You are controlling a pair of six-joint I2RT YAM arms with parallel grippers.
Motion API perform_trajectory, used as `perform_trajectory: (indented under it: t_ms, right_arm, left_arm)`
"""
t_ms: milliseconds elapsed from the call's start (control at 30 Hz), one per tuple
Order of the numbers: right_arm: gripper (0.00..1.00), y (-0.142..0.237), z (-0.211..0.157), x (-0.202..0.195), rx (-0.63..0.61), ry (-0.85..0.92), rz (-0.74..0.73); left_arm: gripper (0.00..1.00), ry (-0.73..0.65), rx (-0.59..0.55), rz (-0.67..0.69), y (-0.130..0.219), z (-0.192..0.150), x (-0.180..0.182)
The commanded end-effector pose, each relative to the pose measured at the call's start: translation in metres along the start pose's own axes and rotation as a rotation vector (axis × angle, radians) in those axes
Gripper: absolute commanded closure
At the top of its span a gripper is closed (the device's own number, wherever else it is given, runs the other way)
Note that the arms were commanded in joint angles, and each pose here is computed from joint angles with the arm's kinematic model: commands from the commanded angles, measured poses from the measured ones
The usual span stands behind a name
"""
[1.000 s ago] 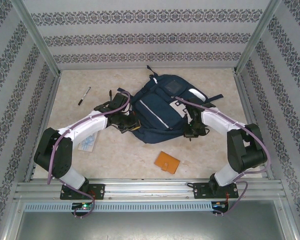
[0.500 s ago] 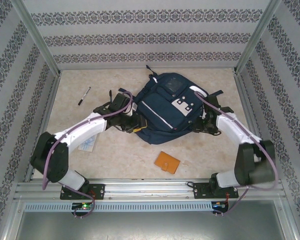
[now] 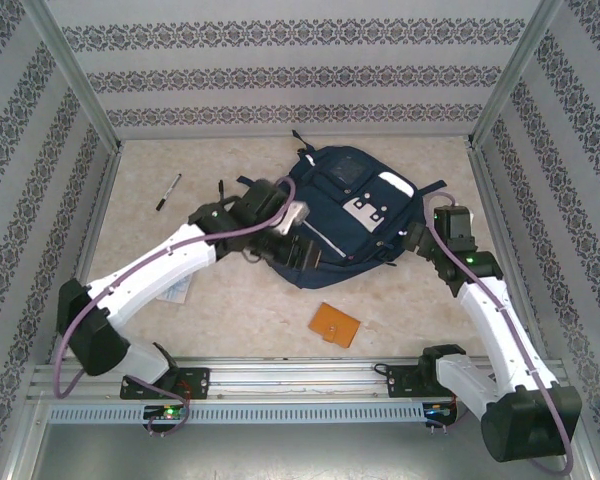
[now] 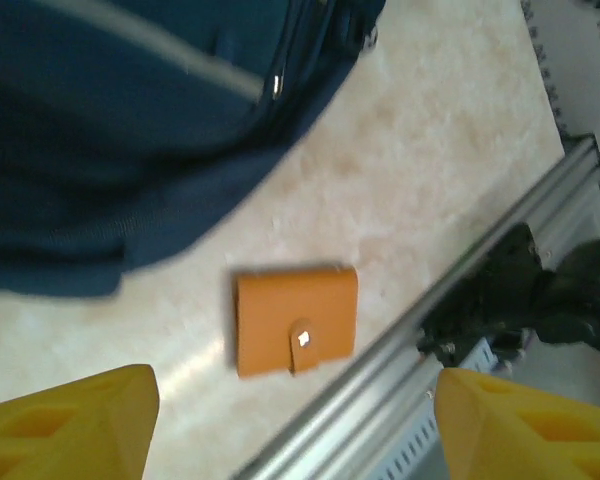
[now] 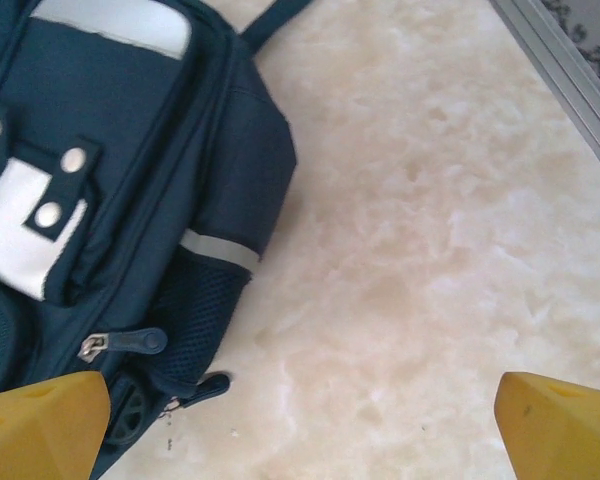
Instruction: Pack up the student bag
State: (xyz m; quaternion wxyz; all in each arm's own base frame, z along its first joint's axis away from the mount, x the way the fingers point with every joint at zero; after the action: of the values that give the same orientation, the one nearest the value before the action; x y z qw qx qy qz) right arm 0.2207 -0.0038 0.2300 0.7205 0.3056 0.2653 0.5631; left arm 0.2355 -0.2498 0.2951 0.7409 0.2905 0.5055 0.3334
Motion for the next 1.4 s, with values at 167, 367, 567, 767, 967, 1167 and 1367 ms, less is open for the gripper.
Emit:
perform_trajectory:
  t_ms: [167,367,567,767,967,1167,1367]
  right_arm:
    - [0.02,-0.003,-0.010,0.004,0.104,0.034,0.080]
    - [0.02,-0.012,-0.024,0.003,0.202,0.109,0.074]
    - [0.02,-0.015,-0.030,0.007,0.210,0.074,0.138]
    - [0.04,-0.020,-0.028,0.011,0.203,0.053,0.168]
    - [0.09,-0.026,-0.017,0.016,0.206,0.047,0.191]
    - [0.09,-0.032,-0.008,0.019,0.224,0.069,0.191]
    - [0.09,-0.036,0.006,0.033,0.186,0.202,0.348]
  left_arm:
    - [0.25,-0.368,0.090,0.230,-0.075,0.057,0.006]
    - [0.22,-0.427,0.141,0.198,-0.121,0.070,0.010]
    - [0.20,-0.440,0.200,0.236,-0.153,0.058,0.014]
    - [0.20,-0.404,0.126,0.301,-0.171,0.054,0.003]
    - [0.22,-0.357,0.114,0.497,-0.200,0.052,0.010]
    - [0.34,-0.348,0.103,0.539,-0.208,0.045,0.010]
    - [1.00,-0.376,0.060,0.431,-0.172,0.056,-0.020]
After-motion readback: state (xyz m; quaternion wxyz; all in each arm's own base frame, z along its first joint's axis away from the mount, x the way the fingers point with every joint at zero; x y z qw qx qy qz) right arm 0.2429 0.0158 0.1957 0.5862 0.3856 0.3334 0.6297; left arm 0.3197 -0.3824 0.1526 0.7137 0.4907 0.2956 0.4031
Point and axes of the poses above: each hand's point on the last joint's axis, 136 mm out from that joint toward the fingers, its own y axis back along the fingers, its own x axis along the line the jaws close on, z = x × y, the point moved 9 cm from there along y, back along the fingers, and after that the axes turned 14 degrees about y, right-handed, at the moved point
